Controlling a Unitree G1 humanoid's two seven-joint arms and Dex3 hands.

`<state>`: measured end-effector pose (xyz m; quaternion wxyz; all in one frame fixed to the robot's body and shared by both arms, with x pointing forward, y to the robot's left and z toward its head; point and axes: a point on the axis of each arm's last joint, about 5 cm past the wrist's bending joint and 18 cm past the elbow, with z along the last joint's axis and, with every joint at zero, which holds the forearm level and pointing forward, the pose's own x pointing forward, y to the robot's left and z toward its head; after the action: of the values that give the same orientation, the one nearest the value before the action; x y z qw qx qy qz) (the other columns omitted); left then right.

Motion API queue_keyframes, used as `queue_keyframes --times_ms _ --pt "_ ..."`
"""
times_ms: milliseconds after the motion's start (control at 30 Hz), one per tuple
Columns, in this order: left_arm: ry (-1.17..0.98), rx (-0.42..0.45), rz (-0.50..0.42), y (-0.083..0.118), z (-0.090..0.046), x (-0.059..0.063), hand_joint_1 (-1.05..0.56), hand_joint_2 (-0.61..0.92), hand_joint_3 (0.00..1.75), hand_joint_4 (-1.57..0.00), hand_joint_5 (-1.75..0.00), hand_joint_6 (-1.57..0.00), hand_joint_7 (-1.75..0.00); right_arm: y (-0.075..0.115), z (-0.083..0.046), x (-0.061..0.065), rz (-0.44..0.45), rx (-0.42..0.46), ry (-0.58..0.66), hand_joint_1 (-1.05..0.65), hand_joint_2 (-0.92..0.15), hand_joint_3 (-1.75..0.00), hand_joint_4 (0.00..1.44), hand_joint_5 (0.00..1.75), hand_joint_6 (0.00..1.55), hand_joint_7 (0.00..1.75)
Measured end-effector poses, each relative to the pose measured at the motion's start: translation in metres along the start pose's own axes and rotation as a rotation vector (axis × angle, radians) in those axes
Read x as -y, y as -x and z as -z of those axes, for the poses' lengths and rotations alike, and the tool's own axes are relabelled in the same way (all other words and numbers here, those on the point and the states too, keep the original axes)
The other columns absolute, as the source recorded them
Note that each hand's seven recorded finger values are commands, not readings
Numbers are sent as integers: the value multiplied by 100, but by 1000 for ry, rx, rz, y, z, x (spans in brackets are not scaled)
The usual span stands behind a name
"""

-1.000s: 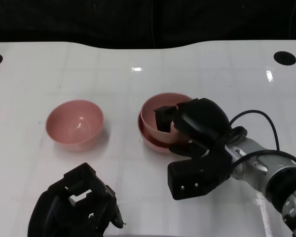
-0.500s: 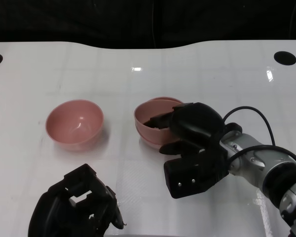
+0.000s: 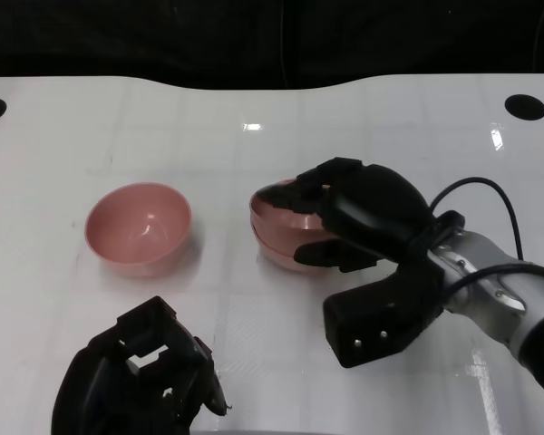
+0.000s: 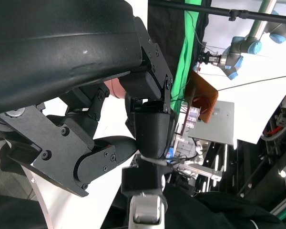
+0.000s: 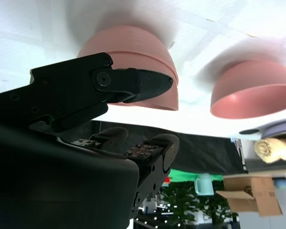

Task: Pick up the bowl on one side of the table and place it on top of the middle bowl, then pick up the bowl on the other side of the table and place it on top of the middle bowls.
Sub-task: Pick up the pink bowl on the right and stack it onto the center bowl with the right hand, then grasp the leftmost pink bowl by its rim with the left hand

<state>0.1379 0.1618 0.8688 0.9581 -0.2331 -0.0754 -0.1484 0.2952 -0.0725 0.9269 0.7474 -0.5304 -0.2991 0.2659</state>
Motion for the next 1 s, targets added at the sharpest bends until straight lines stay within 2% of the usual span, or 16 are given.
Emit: queue_keyframes --times_ms 167,300,367,433,500,667,767,800,833,867,933,1000 --pt "-16 -1 3 -1 0 0 -16 50 108 -92 -154 -90 -137 22 2 4 96 5 -57 -66 -92 -29 36 38 44 4" --pt "-80 3 -17 -2 -3 0 -16 50 115 -90 -148 -88 -132 40 2 2 154 17 -125 -56 -92 -20 42 53 53 8" --pt "-91 7 -26 -3 -4 -1 -16 54 111 -86 -146 -83 -124 50 1 0 184 22 -173 -52 -92 -15 41 69 59 9" --pt "-101 16 -33 -4 -6 -1 -20 58 97 -82 -141 -82 -109 58 0 -2 211 25 -217 -49 -92 -14 43 75 63 11" --pt "-122 24 -41 -6 -8 -2 -22 63 84 -76 -136 -81 -96 65 -1 -4 233 30 -250 -44 -92 -13 45 90 67 13" --pt "-229 32 -63 -7 -19 -7 -20 66 73 -69 -129 -76 -92 83 -5 -9 305 62 -345 -36 -92 -10 54 105 77 20" --pt "-294 40 -66 -9 -27 -6 -15 68 68 -65 -125 -71 -85 94 -7 -12 343 67 -410 -31 -92 -13 59 119 81 31" --pt "-310 41 -63 -9 -29 -6 -17 71 62 -64 -123 -71 -78 97 -8 -13 352 66 -432 -29 -92 -12 60 123 79 40" --pt "-327 38 -58 -9 -31 -7 -19 76 48 -63 -118 -73 -64 100 -8 -14 362 66 -454 -26 -92 -13 61 127 71 63" --pt "-354 33 -56 -9 -34 -9 -21 81 37 -63 -114 -75 -53 103 -9 -16 366 67 -478 -25 -92 -14 62 129 66 76" --pt "-436 16 -52 -9 -38 -12 -26 88 18 -64 -100 -76 -28 111 -13 -19 381 63 -535 -22 -92 -17 62 129 64 90" --pt "-524 11 -54 -9 -43 -15 -25 91 11 -66 -88 -77 -15 119 -16 -23 392 52 -583 -20 -85 -34 65 128 64 97"
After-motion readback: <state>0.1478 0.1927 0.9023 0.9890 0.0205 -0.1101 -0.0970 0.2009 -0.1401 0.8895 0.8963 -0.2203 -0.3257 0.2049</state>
